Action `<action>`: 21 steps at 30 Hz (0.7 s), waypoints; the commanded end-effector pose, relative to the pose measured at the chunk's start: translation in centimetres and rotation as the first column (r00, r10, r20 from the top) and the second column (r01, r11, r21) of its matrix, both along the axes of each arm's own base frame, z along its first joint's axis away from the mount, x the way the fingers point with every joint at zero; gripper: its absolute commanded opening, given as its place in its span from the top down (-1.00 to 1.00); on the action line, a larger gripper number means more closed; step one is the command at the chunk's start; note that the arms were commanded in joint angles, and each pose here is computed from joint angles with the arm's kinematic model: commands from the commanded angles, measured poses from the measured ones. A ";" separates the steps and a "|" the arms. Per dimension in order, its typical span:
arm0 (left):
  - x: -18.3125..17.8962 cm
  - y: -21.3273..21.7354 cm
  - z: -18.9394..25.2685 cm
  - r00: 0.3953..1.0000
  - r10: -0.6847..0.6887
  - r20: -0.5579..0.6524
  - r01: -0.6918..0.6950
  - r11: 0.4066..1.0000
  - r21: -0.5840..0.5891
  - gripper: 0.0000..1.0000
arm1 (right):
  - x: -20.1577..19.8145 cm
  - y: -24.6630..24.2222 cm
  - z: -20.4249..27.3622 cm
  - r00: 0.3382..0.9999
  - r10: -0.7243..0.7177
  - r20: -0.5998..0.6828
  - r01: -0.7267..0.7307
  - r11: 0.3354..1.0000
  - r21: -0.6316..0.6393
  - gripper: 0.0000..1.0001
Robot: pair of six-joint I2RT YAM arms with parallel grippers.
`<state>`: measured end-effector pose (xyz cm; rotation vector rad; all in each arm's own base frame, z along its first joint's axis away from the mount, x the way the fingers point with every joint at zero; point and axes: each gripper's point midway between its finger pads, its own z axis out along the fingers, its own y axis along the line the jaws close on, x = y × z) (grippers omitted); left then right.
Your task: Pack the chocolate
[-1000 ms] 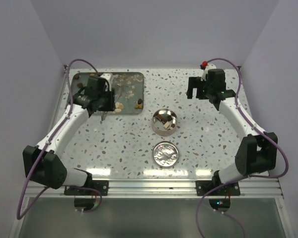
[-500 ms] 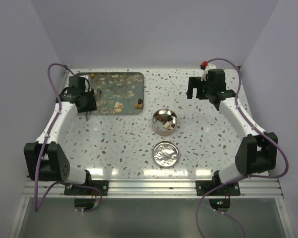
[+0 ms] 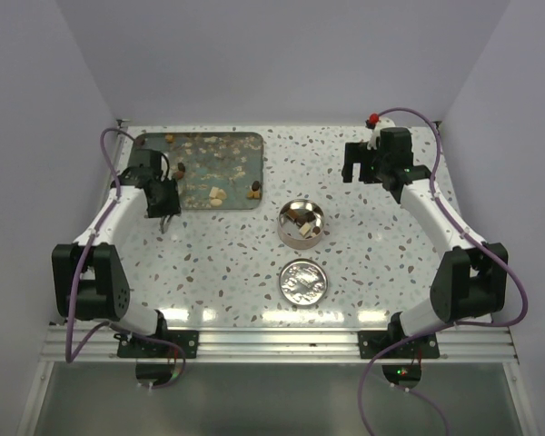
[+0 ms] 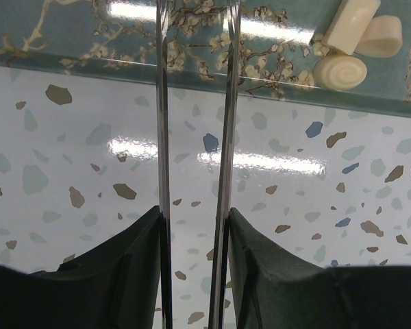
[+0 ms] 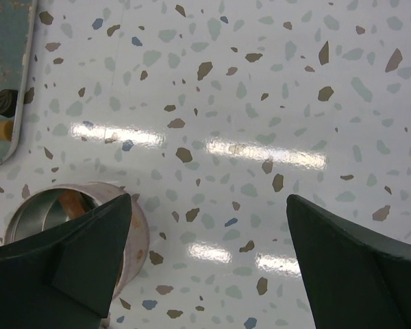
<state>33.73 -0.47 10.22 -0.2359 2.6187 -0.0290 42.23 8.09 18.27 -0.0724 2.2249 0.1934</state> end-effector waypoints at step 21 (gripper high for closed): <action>5.7 1.6 -0.3 0.995 -0.027 0.095 0.034 0.997 -0.070 0.09 | 1.4 -0.3 1.5 0.999 -0.007 0.045 0.009 1.000 -0.026 -0.97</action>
